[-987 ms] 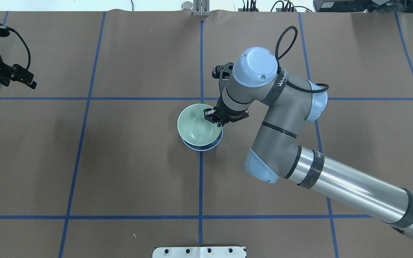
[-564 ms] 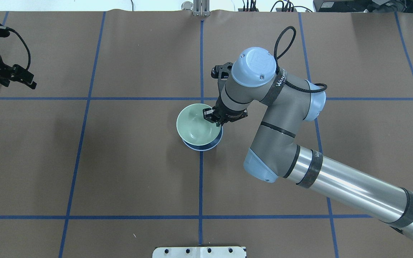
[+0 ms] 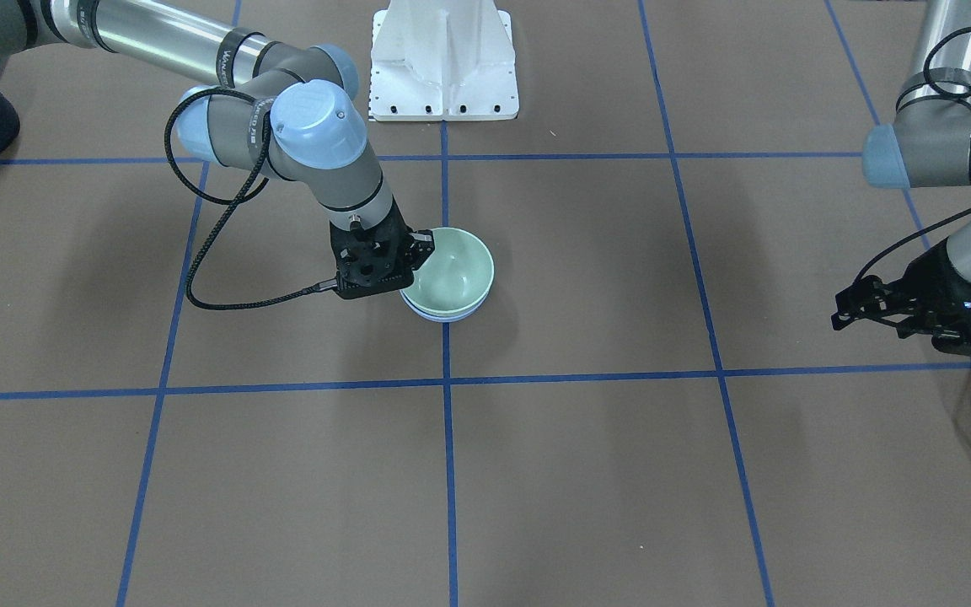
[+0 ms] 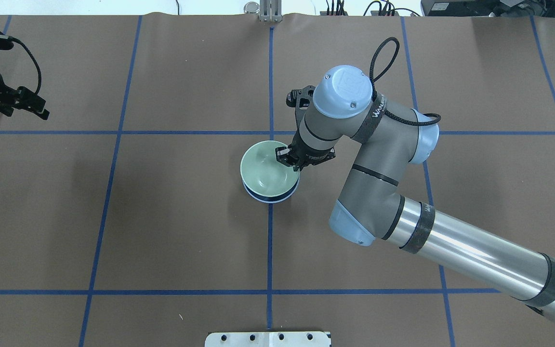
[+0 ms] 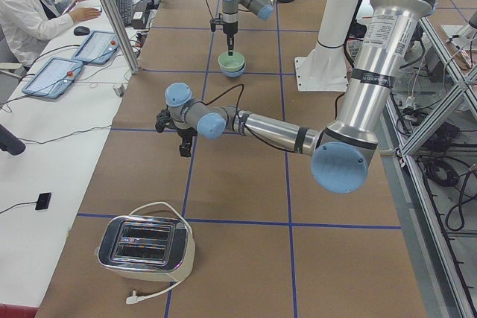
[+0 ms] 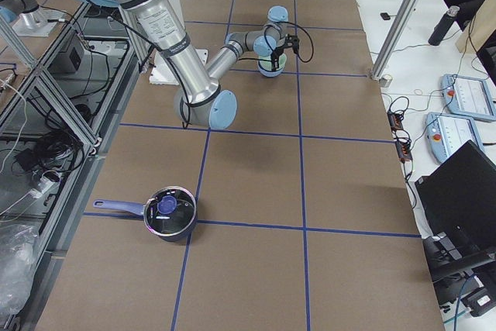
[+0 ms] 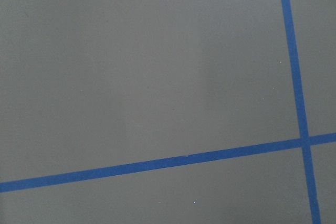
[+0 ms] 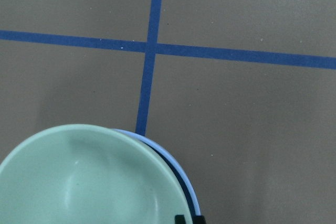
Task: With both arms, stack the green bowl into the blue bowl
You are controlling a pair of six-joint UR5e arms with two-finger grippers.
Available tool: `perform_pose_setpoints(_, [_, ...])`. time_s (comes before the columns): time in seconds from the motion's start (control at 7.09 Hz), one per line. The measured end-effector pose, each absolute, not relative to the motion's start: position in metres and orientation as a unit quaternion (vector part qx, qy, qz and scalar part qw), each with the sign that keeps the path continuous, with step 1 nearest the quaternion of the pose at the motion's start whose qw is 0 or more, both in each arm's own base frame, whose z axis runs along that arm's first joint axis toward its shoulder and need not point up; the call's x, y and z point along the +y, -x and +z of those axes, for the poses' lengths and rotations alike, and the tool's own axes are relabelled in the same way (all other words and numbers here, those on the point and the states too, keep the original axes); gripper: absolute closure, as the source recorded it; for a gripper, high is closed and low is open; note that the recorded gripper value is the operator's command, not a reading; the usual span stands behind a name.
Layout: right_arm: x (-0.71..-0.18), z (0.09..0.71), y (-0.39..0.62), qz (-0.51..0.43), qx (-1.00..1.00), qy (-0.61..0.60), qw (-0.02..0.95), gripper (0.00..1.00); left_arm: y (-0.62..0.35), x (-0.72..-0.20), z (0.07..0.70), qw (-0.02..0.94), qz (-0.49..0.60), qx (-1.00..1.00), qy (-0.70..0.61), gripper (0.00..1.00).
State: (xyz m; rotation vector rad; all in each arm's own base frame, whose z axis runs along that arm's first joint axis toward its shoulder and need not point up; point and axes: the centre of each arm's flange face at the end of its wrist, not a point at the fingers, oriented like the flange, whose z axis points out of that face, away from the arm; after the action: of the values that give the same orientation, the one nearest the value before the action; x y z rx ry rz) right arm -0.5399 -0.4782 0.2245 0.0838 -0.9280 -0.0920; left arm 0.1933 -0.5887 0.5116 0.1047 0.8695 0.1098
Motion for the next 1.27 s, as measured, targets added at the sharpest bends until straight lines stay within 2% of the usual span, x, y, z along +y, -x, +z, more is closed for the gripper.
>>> perform_pose_setpoints(0.14, [-0.478, 0.225, 0.54, -0.044, -0.447, -0.04, 0.893, 1.0, -0.193, -0.589, 0.511, 0.904, 0.053, 0.421, -0.05, 0.02])
perform_pose_setpoints(0.28, [-0.478, 0.225, 0.54, -0.044, -0.447, -0.04, 0.893, 0.94, -0.193, -0.589, 0.511, 0.904, 0.053, 0.421, -0.05, 0.02])
perform_pose_setpoints(0.42, [-0.478, 0.225, 0.54, -0.044, -0.447, -0.04, 0.893, 0.63, -0.193, -0.589, 0.511, 0.904, 0.053, 0.421, -0.051, 0.02])
perform_pose_setpoints(0.56, [-0.478, 0.225, 0.54, -0.044, -0.447, -0.04, 0.893, 0.19, -0.193, -0.589, 0.51, 0.904, 0.052, 0.421, -0.051, 0.02])
perform_pose_setpoints(0.7, [-0.478, 0.225, 0.54, -0.044, -0.447, -0.04, 0.893, 0.0, -0.193, -0.589, 0.51, 0.904, 0.052, 0.421, -0.051, 0.02])
perform_pose_setpoints(1.27, [-0.491, 0.221, 0.524, -0.034, -0.454, -0.047, 0.889, 0.0, -0.193, -0.59, 0.508, 0.904, 0.051, 0.422, -0.052, 0.02])
